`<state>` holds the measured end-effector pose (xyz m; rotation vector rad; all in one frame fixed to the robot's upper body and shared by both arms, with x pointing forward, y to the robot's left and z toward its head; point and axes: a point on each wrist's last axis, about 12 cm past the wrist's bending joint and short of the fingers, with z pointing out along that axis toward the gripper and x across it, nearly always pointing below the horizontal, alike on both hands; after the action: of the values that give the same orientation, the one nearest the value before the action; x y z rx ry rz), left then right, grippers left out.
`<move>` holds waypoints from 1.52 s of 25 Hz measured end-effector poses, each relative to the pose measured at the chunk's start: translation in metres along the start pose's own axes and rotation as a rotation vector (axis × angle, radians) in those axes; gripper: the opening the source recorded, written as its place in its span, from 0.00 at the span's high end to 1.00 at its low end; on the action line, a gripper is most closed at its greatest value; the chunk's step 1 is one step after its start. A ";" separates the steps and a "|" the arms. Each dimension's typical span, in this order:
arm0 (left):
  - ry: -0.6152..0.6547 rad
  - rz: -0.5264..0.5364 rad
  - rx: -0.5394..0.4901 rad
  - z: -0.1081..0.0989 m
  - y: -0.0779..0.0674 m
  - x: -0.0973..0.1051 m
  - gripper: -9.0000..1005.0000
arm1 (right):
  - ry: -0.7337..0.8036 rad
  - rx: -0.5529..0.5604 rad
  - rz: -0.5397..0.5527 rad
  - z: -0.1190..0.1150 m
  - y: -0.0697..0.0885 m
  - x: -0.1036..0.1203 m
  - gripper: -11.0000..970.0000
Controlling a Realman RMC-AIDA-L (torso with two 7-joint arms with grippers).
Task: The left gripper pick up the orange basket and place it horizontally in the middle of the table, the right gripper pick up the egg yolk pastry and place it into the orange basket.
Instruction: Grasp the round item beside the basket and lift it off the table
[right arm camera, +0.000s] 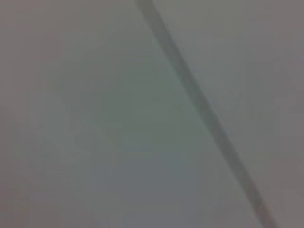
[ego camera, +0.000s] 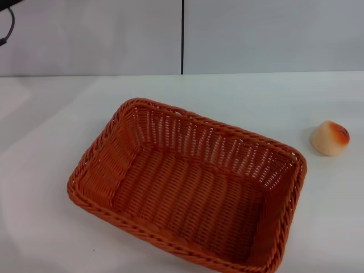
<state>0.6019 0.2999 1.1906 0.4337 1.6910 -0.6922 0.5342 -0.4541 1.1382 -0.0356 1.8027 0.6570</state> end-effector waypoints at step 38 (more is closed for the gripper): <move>-0.305 0.100 0.090 0.004 -0.021 0.046 0.32 | 1.078 -0.150 -0.476 0.148 0.112 0.007 0.50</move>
<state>0.5812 0.2779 1.1504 0.4486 1.3470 -0.7232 0.6221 -0.2912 1.1510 -1.0598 2.6067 0.4326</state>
